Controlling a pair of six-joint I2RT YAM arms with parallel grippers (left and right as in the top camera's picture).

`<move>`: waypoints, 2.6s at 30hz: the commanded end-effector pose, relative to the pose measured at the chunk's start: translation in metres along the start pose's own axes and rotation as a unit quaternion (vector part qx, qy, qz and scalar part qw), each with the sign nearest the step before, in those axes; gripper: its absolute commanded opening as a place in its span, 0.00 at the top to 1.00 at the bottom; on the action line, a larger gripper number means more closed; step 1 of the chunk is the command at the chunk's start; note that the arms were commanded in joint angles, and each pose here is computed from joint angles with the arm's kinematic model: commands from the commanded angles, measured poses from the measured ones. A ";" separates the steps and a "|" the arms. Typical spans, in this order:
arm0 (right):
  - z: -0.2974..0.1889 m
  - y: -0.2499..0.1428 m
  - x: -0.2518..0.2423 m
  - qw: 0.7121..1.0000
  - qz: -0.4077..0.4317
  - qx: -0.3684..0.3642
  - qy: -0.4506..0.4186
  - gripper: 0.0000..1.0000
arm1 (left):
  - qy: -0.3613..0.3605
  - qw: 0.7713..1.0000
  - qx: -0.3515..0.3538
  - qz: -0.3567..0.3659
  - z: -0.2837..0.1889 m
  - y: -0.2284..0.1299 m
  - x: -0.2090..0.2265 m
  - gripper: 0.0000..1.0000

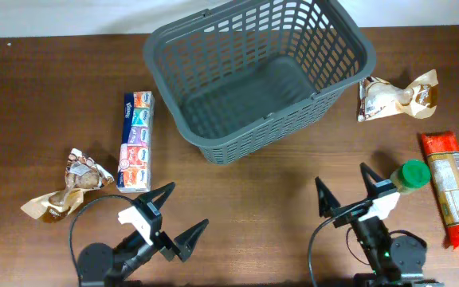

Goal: Pack container

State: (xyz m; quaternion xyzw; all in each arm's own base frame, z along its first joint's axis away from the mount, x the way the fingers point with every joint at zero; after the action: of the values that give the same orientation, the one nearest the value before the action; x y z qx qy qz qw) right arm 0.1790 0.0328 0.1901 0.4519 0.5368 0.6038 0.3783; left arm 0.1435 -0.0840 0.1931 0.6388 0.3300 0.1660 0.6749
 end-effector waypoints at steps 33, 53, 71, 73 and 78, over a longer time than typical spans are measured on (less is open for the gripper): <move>-0.007 0.365 0.058 0.989 0.034 0.147 -0.013 0.01 | 0.142 0.959 0.246 0.012 -0.026 0.270 -0.041 0.01; 0.075 0.320 0.031 0.958 0.087 0.274 0.005 0.01 | -0.007 0.926 0.365 0.094 0.051 0.230 -0.130 0.01; 0.170 0.293 0.001 0.956 0.083 0.282 0.017 0.01 | -0.199 0.870 0.449 0.036 0.061 0.198 -0.188 0.01; 0.180 0.281 -0.004 0.951 0.078 0.300 0.015 0.01 | -0.206 0.864 0.458 0.030 0.062 0.195 -0.190 0.01; 0.198 0.254 -0.008 0.935 0.085 0.345 0.018 0.49 | -0.202 0.856 0.475 0.027 0.067 0.188 -0.189 0.73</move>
State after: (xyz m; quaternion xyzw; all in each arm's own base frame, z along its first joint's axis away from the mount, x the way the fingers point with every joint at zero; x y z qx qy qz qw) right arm 0.3688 0.0423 0.4544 0.5939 0.6637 0.4283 0.1530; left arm 0.0902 -0.2276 0.4172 0.9108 0.2145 -0.1069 0.3361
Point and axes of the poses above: each gripper's point midway between its finger pads, its own z axis out along the fingers, its own x axis along the line the jaws close on, y = z × x, the point moved 6 cm from there along -z, back along the fingers
